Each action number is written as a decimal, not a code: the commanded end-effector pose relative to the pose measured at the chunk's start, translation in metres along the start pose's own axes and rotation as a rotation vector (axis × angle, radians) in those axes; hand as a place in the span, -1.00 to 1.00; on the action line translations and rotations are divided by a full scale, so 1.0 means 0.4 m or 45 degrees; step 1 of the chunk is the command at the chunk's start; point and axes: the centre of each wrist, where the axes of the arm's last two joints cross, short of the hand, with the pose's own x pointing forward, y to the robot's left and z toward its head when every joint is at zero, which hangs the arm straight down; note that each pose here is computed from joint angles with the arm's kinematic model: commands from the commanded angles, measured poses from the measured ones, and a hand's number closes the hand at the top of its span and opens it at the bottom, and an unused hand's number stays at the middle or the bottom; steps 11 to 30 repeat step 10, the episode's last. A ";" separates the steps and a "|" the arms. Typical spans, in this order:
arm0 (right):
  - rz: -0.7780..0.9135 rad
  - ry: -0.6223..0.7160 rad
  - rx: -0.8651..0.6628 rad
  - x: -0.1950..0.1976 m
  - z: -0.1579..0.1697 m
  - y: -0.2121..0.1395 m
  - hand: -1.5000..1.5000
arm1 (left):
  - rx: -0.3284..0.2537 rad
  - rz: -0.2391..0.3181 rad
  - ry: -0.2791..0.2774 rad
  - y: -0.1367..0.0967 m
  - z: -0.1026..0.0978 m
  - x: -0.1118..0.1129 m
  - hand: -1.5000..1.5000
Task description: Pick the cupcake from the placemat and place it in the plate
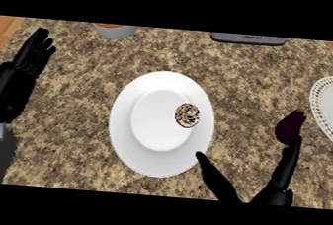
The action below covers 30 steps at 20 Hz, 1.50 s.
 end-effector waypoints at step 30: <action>0.129 -0.041 -0.049 -0.080 0.101 -0.214 -1.00 | 0.011 0.001 -0.004 0.015 -0.024 0.027 0.00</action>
